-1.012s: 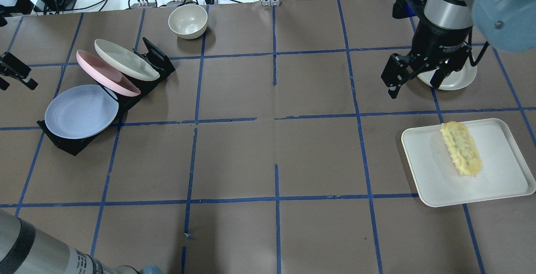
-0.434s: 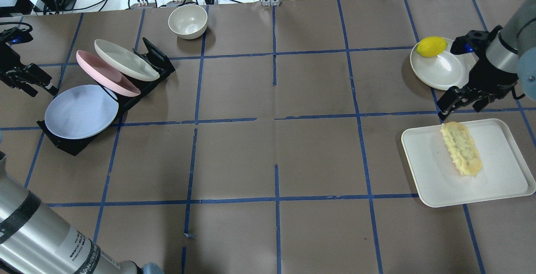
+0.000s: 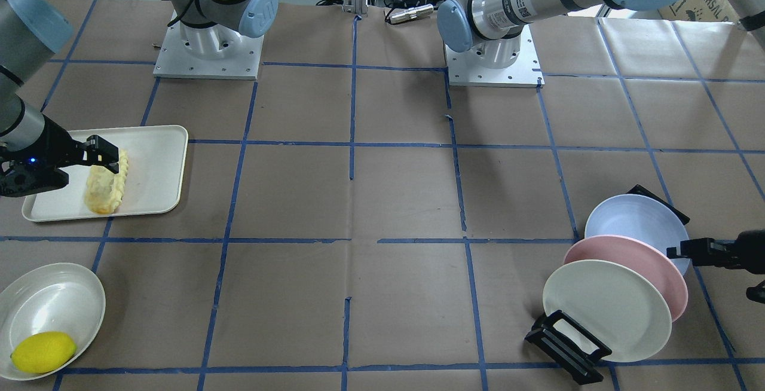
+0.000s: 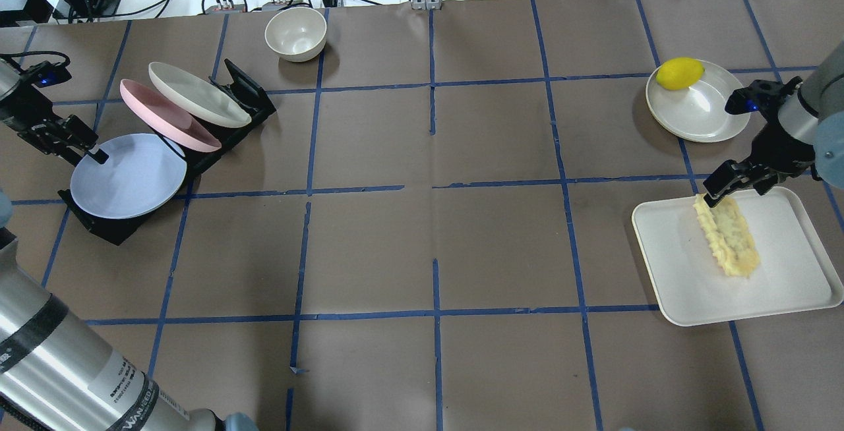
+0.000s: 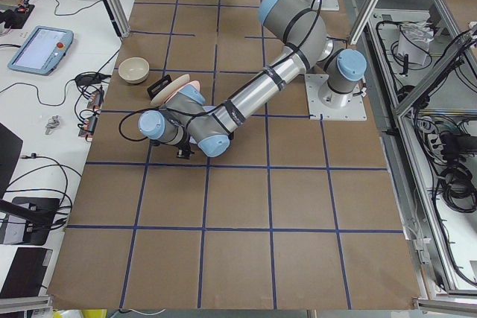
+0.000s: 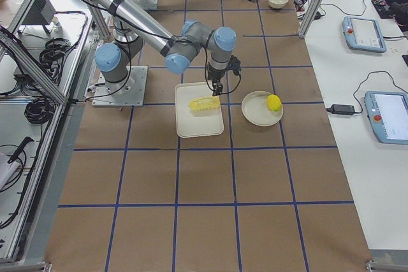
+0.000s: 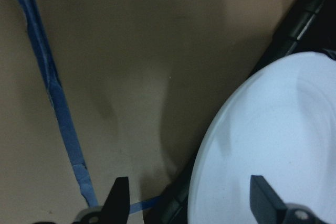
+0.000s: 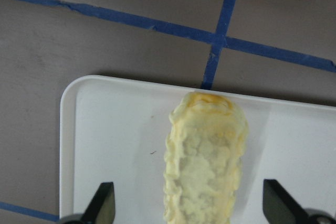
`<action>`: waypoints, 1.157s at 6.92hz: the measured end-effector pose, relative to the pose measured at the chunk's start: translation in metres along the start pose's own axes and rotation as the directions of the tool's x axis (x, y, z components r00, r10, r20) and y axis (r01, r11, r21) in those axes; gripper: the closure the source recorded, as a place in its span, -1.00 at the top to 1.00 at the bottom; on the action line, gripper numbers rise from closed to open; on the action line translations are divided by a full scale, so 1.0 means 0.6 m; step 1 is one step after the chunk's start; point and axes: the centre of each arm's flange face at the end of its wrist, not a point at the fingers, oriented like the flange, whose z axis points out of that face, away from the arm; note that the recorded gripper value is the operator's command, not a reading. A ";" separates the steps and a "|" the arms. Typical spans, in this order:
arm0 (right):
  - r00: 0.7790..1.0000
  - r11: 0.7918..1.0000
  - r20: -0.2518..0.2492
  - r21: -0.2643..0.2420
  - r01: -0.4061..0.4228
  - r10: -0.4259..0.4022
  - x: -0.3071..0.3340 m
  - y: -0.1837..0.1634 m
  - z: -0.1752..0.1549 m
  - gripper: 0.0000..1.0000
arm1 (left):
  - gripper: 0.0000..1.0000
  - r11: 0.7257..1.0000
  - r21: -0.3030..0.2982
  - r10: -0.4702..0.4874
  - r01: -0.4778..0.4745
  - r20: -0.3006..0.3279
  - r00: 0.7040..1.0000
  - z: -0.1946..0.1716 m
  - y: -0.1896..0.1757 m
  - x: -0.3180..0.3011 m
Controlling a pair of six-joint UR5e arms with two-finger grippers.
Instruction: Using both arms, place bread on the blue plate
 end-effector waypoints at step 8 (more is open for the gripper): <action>0.997 0.999 0.073 -0.029 -0.025 0.027 0.023 0.034 0.110 0.04 | -0.85 1.000 -0.002 0.010 -0.010 0.049 0.999 -0.075 0.017 0.020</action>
